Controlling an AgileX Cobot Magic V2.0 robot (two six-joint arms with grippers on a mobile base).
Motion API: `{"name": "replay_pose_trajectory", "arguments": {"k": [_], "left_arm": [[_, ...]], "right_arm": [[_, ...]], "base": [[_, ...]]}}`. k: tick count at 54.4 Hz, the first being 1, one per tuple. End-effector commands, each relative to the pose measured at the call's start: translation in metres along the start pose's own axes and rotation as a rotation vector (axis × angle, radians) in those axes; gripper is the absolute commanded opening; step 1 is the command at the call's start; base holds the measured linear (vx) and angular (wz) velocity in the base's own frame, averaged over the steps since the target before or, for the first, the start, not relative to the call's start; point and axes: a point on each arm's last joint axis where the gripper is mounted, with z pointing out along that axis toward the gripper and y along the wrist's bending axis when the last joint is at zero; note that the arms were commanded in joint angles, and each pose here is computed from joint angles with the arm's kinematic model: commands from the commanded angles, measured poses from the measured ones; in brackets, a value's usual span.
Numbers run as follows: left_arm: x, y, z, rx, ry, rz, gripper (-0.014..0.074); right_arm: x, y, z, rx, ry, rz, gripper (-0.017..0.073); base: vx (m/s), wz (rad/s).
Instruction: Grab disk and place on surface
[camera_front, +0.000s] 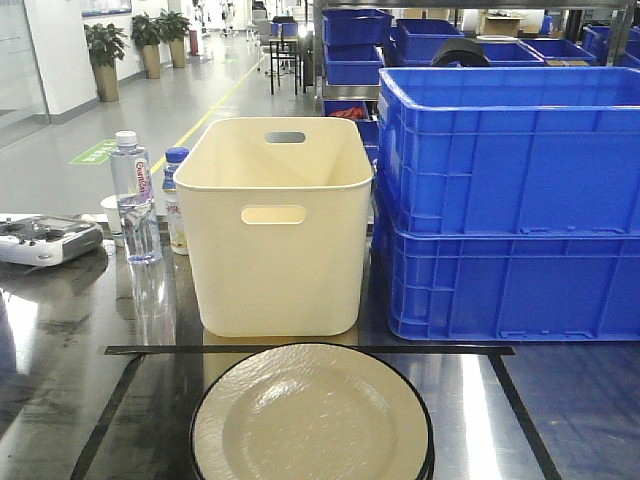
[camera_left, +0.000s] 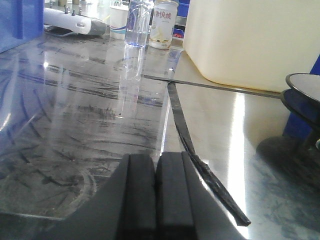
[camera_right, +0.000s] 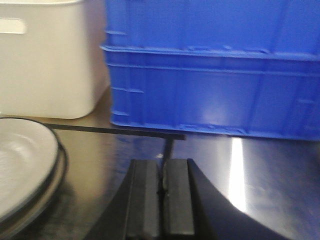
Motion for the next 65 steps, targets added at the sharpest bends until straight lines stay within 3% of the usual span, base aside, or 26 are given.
{"name": "replay_pose_trajectory", "arguments": {"k": [1, 10, 24, 33, 65], "left_arm": [[-0.013, -0.003, -0.003, 0.021, -0.106, 0.0, -0.0008], [-0.013, -0.003, -0.003, 0.021, -0.106, 0.0, -0.0008], [-0.013, -0.003, -0.003, 0.021, -0.106, 0.0, -0.0007], [-0.013, -0.003, -0.003, 0.021, -0.104, 0.0, -0.0008], [-0.013, -0.003, -0.003, 0.02, -0.1, 0.0, -0.0008]], "right_arm": [[0.013, -0.006, -0.011, 0.06, -0.161, -0.001, 0.0029], [0.076, -0.011, -0.025, 0.159, -0.168, 0.003, 0.0029], [0.15, -0.007, -0.035, 0.203, -0.218, 0.006, 0.0029], [0.156, -0.008, -0.033, 0.198, -0.116, 0.028, 0.0029], [0.156, -0.008, -0.033, 0.199, -0.113, 0.028, 0.0029]], "base": [[0.0, 0.0], [0.0, 0.0], [0.0, 0.0], [0.0, 0.0], [0.0, 0.0]]}}
